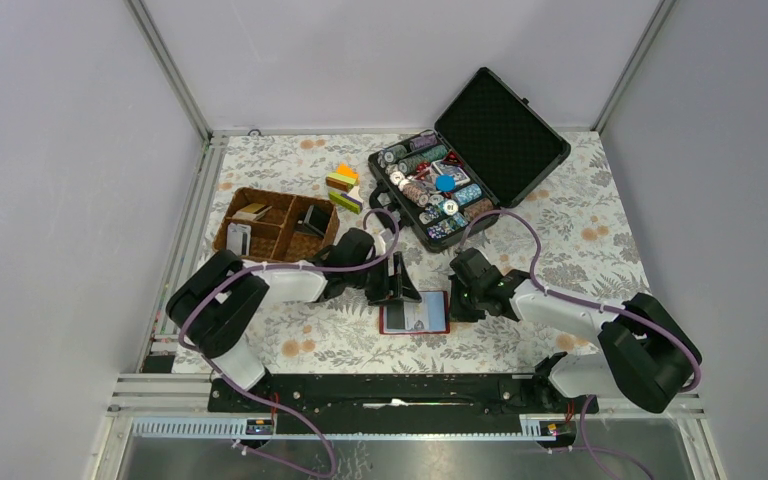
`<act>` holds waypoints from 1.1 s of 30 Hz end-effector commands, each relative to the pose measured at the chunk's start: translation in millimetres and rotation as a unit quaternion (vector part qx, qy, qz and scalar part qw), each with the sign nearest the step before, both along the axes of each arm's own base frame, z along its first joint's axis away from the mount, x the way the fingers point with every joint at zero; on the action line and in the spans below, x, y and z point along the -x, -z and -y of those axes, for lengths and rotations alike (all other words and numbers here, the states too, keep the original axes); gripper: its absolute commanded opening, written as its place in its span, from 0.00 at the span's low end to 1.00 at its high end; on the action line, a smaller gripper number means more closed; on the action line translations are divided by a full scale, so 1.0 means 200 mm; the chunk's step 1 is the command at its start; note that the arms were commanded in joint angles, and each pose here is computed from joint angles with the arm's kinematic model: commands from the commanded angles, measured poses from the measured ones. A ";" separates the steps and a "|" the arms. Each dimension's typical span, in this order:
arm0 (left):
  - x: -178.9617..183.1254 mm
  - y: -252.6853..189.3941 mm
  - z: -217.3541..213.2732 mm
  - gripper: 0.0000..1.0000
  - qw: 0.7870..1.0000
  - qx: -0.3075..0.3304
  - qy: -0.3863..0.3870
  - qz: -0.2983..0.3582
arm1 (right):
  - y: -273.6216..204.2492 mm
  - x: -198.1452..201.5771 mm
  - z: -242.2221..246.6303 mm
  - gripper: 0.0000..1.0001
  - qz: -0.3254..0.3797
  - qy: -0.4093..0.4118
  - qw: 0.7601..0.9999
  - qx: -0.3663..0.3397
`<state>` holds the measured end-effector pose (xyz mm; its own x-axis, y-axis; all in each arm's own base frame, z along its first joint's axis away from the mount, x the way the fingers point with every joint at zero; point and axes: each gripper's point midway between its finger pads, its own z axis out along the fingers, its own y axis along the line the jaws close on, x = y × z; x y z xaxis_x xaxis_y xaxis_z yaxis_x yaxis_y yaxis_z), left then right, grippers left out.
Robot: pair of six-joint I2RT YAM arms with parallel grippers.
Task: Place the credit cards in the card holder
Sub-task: Insert the credit card into the card holder.
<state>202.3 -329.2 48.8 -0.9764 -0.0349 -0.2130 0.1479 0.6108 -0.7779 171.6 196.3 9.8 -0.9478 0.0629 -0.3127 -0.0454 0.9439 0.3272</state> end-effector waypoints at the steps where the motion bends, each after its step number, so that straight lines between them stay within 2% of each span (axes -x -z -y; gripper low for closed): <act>1: 0.06 0.10 -0.09 0.66 0.998 -0.067 -0.005 -0.011 | 0.10 0.02 0.10 0.09 -0.012 0.014 0.998 0.056; 5: 0.10 0.07 -0.05 0.61 0.998 -0.056 -0.001 -0.017 | 0.10 0.02 0.10 0.09 -0.013 0.014 0.998 0.056; 14: 0.13 0.12 0.07 0.57 0.999 -0.019 -0.007 -0.039 | 0.10 0.02 0.09 0.09 -0.014 0.014 0.999 0.050; 22: 0.09 0.08 0.15 0.55 0.999 0.001 -0.032 -0.016 | 0.08 0.02 0.09 0.12 -0.007 0.019 0.999 0.044; 26: 0.06 0.03 0.17 0.55 0.999 0.021 -0.044 0.001 | 0.04 0.00 0.10 0.18 0.006 0.025 0.999 0.045; 33: 0.05 -0.12 0.27 0.55 0.994 0.102 -0.033 0.014 | -0.09 -0.05 0.15 0.31 0.044 0.041 0.997 0.057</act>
